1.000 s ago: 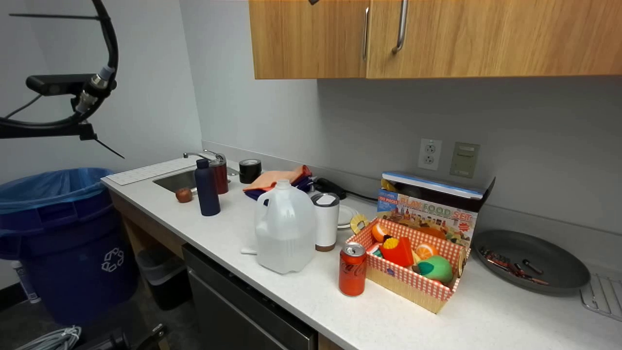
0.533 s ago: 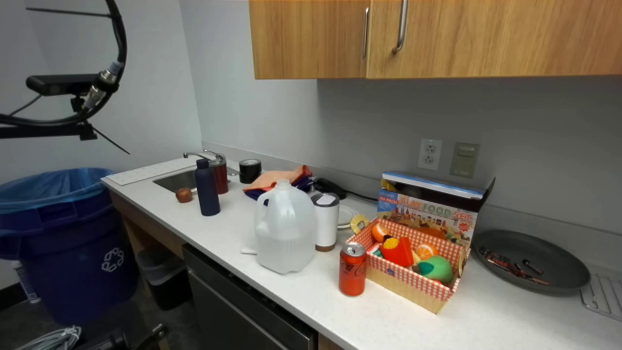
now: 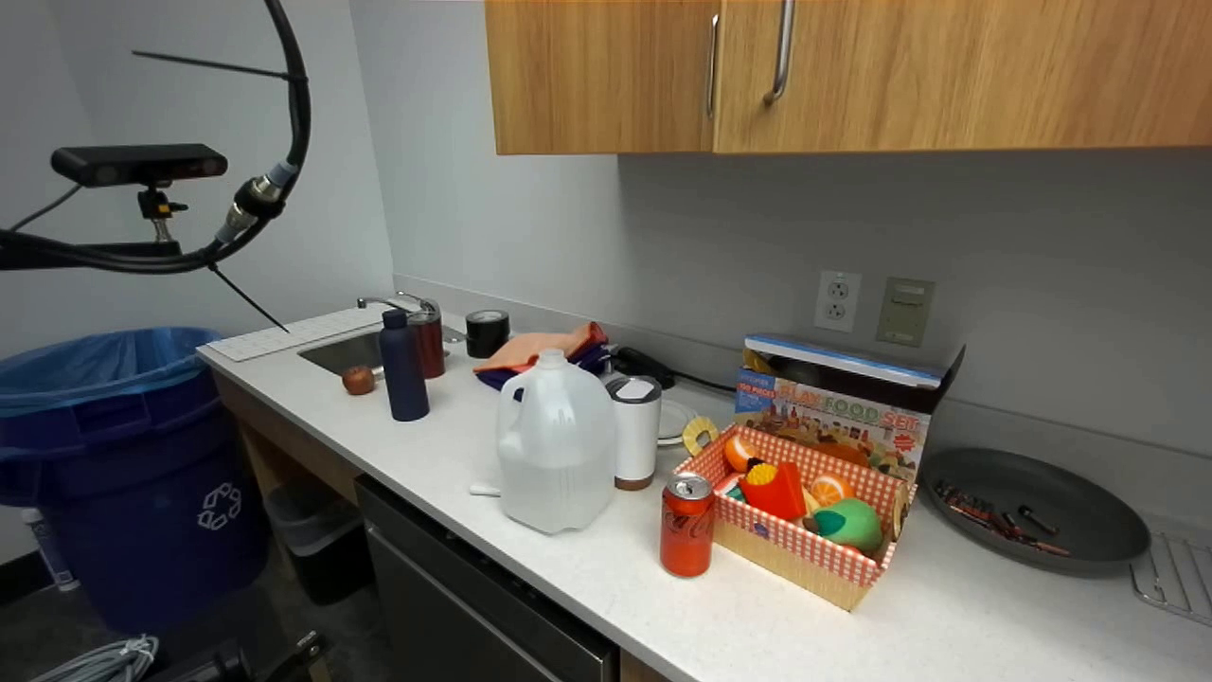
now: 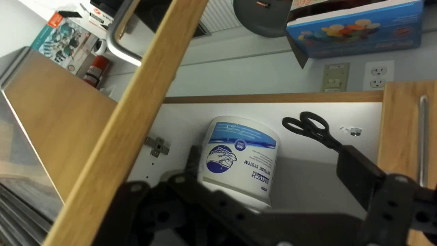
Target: Open the top right cabinet door
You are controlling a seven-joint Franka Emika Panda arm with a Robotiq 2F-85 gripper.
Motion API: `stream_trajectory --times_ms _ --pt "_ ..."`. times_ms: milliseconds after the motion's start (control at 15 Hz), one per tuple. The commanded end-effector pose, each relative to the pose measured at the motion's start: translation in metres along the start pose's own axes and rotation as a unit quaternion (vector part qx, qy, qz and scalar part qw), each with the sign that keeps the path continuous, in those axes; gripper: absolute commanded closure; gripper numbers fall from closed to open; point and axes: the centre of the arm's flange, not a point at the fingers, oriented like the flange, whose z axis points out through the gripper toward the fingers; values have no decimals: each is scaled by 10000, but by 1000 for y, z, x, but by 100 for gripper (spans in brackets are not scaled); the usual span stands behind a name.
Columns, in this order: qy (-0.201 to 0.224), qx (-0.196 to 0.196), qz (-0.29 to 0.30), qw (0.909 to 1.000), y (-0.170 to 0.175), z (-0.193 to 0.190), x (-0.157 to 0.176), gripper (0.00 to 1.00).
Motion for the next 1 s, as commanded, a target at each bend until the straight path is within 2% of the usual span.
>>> stream_trajectory --times_ms 0,200,467,667,933 --pt "279 -225 -312 9989 9 27 15 0" --pt "126 -608 -247 9978 21 39 14 0" --pt "-193 -1178 27 9929 55 35 5 0" --pt "-334 -1577 368 9862 93 19 -2 0" --pt "-212 -2038 950 9742 156 -14 -6 0"
